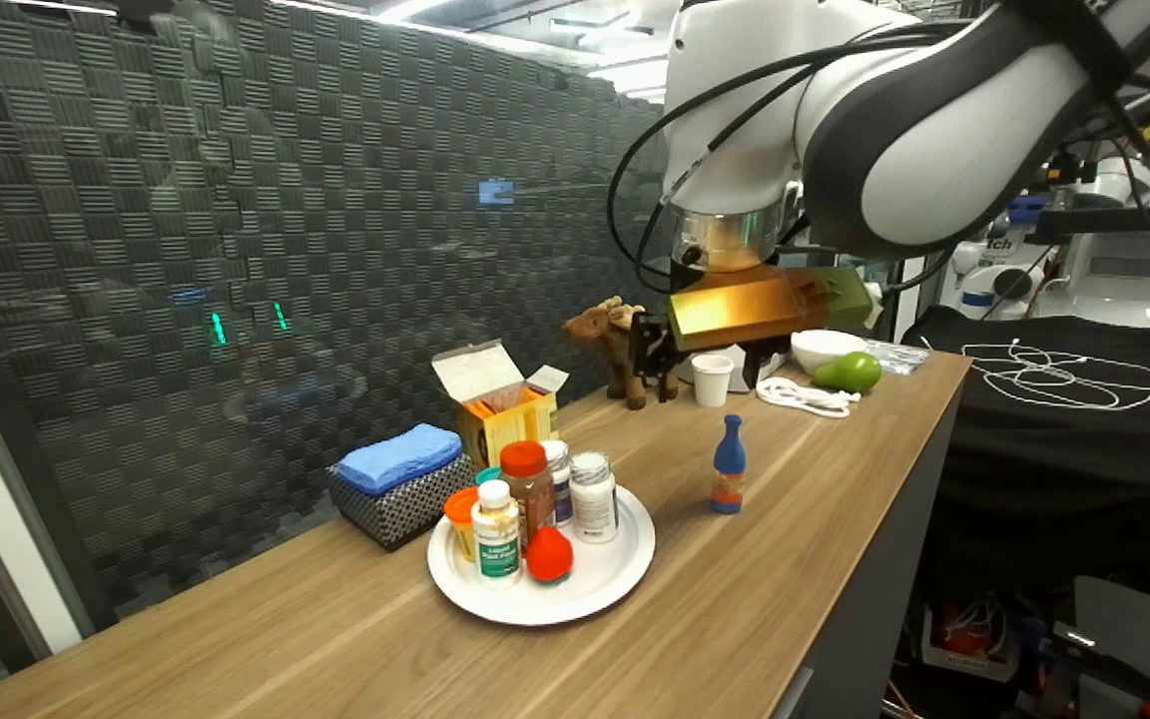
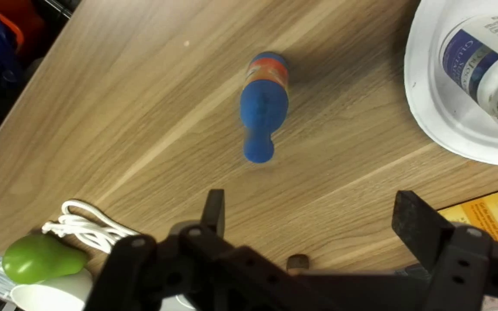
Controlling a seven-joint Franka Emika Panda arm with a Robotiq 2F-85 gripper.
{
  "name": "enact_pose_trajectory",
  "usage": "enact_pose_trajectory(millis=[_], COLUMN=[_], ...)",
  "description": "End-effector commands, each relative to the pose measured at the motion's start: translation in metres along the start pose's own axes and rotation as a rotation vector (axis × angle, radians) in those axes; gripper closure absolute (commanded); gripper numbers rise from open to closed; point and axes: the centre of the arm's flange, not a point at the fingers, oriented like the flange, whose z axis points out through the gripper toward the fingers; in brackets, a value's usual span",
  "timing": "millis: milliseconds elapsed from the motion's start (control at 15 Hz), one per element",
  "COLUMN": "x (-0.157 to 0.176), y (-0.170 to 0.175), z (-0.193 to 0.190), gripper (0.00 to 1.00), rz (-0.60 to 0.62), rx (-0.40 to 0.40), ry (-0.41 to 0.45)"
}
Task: Put the bottles and orange plushie around the white plate on the white plate
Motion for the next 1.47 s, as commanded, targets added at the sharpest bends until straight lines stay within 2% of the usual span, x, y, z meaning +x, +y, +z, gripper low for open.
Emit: enact_pose_trajectory(millis=[0,267,533,600,733,1000,1333,1400], x=[0.018,0.018,0.018,0.018,0.017,0.014,0.009,0.008], y=[0.010,0.023,0.028,0.028,0.028,0.029,0.033,0.033], z=[0.001,0.021,0.032,0.034,0.034,0.036,0.037,0.035], gripper=[0.00,0.00,0.01,0.18,0.30,0.64,1.00,0.98], rz=[0.010,0.029,0.041,0.041,0.040,0.038,0.041,0.041], rx=[0.008,0.020,0.018,0.016,0.013,0.000,-0.017,-0.017], ry=[-0.090,-0.190,-0.223,-0.225,-0.227,-0.234,-0.243,-0.237])
